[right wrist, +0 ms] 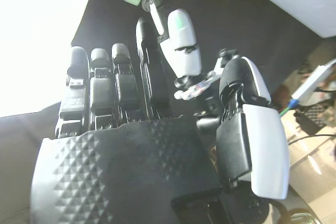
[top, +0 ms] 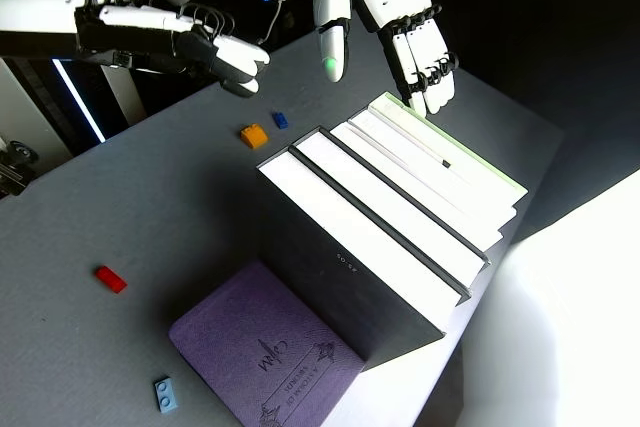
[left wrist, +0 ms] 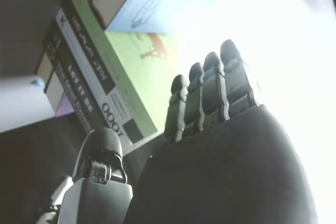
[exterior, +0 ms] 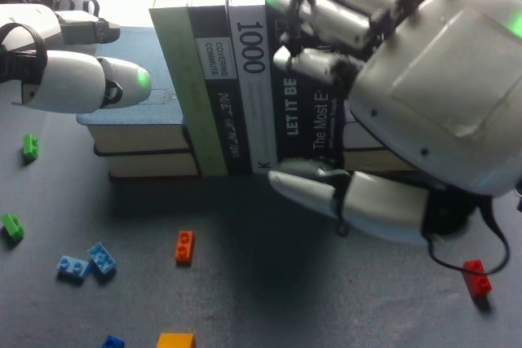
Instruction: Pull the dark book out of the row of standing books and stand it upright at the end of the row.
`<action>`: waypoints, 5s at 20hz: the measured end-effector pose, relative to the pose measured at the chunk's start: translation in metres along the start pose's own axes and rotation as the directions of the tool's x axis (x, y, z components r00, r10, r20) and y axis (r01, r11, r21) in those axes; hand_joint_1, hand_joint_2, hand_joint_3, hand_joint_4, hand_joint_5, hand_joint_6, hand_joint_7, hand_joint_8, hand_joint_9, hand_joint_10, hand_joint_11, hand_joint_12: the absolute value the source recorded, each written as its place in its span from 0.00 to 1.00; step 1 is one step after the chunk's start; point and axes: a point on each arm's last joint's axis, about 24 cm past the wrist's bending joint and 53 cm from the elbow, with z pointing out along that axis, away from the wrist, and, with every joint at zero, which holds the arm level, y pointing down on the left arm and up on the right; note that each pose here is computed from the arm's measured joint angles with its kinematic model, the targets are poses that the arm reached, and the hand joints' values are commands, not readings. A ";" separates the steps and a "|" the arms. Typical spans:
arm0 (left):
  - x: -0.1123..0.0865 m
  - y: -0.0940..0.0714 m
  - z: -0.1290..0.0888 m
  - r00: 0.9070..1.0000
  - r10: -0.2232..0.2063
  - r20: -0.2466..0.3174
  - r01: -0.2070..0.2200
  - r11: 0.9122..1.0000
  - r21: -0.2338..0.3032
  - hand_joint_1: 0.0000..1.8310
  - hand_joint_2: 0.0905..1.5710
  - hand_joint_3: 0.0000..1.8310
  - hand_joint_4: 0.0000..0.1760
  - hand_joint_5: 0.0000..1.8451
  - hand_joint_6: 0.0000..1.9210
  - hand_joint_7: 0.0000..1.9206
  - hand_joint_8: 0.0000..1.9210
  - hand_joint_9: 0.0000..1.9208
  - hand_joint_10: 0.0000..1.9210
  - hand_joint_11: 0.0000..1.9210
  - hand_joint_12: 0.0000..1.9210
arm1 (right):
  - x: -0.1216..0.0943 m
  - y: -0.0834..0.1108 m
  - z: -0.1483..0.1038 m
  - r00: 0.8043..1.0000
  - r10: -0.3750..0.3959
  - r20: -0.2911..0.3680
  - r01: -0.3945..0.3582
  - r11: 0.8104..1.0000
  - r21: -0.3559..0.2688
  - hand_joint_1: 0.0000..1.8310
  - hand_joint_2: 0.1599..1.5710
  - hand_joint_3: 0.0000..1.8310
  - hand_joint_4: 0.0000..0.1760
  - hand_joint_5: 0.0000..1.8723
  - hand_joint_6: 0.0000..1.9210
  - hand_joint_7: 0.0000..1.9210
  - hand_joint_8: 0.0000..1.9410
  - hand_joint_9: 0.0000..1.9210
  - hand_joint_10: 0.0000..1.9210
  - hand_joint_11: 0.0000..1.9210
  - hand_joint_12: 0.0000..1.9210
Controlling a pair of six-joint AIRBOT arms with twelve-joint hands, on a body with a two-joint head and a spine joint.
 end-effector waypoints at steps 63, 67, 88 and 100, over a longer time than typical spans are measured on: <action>0.000 0.000 0.000 1.000 0.000 0.000 0.000 1.000 -0.001 0.00 0.82 0.00 0.24 0.05 0.00 0.05 0.00 0.04 0.00 0.00 0.16 | 0.031 0.022 -0.016 0.999 -0.020 -0.038 0.023 0.996 0.083 0.00 0.72 0.00 0.00 0.41 0.00 0.12 0.00 0.06 0.00 0.00 0.13; 0.000 0.000 0.000 1.000 0.000 0.000 0.000 1.000 -0.001 0.00 0.82 0.00 0.25 0.05 0.00 0.05 0.00 0.03 0.00 0.00 0.13 | 0.065 0.023 -0.025 0.986 0.008 -0.165 0.005 0.997 0.081 0.00 0.72 0.00 0.00 0.41 0.00 0.13 0.00 0.06 0.00 0.00 0.17; 0.000 0.000 0.000 1.000 0.000 0.000 0.000 1.000 0.000 0.00 0.83 0.00 0.21 0.05 0.00 0.06 0.00 0.05 0.00 0.00 0.21 | 0.108 0.047 -0.069 0.930 0.083 -0.359 -0.053 0.994 0.094 0.00 0.73 0.00 0.00 0.39 0.00 0.14 0.00 0.07 0.00 0.00 0.18; 0.000 0.000 0.000 1.000 0.000 0.000 0.000 1.000 -0.001 0.00 0.83 0.00 0.26 0.06 0.01 0.05 0.00 0.04 0.00 0.00 0.18 | 0.020 0.039 -0.057 0.979 0.082 -0.185 -0.049 0.983 0.178 0.00 0.73 0.00 0.00 0.38 0.00 0.14 0.00 0.09 0.00 0.00 0.23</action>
